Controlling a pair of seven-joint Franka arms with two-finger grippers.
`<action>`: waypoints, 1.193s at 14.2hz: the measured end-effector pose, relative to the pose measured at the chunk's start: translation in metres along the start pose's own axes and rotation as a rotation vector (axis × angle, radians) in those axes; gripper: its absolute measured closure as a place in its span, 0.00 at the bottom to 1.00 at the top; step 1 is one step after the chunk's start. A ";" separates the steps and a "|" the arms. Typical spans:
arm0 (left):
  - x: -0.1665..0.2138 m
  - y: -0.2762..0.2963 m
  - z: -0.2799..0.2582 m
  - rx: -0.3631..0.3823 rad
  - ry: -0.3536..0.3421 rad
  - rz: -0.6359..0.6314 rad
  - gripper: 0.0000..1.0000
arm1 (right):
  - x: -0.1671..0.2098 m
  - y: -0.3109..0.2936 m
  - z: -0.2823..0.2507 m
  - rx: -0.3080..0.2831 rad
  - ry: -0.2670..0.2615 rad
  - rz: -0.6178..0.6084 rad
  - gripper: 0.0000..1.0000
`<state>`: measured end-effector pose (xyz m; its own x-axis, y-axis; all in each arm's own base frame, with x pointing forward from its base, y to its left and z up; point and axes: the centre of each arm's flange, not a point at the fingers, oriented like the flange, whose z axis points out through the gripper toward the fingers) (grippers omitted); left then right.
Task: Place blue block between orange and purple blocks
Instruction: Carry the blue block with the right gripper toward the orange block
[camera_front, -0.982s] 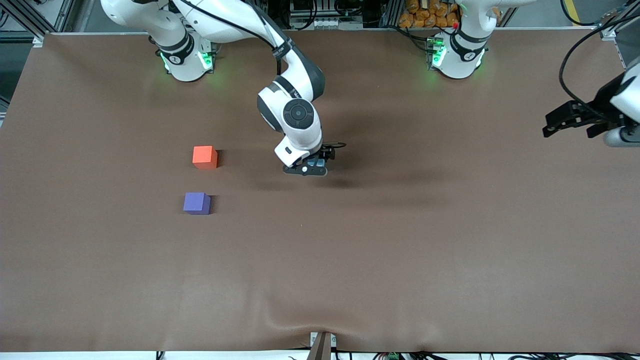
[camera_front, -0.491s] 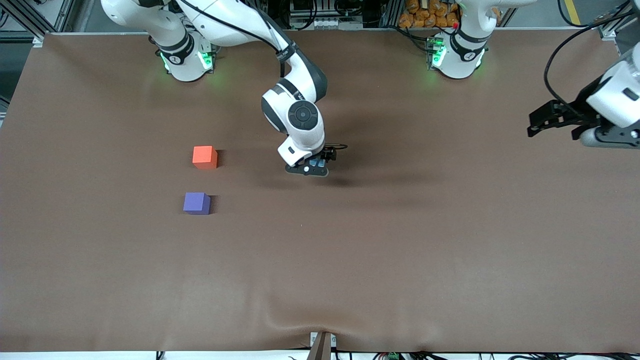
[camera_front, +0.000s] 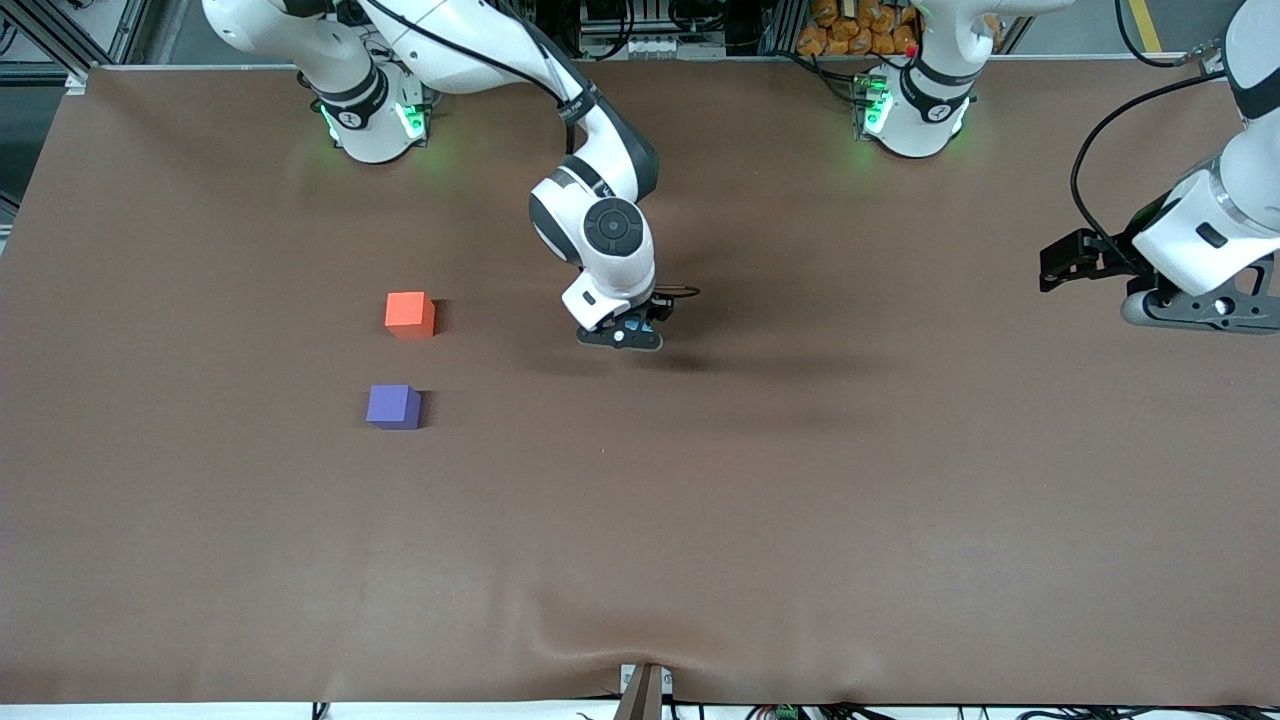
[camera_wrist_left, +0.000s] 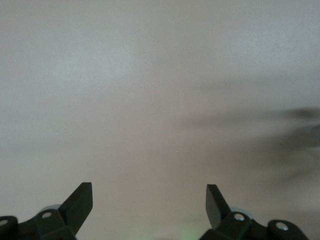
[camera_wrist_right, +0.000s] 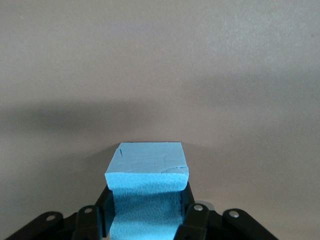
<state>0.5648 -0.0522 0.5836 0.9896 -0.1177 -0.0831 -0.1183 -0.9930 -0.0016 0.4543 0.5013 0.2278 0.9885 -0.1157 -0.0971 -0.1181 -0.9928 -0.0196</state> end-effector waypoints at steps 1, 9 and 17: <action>-0.002 -0.002 -0.002 0.000 -0.007 0.013 0.00 | 0.003 0.000 -0.006 0.001 0.003 0.004 0.45; -0.019 -0.003 -0.034 0.001 0.009 -0.029 0.00 | 0.095 0.114 -0.165 -0.036 -0.010 0.116 0.50; -0.017 -0.004 -0.027 0.000 -0.020 -0.031 0.00 | 0.150 0.271 -0.147 -0.101 -0.083 0.035 0.50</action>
<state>0.5504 -0.0466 0.6119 0.9909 -0.0866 -0.1027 -0.0875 -0.9962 -0.0046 0.5843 0.2105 0.3539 0.9724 -0.1512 -0.1779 -0.1379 -0.9868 0.0850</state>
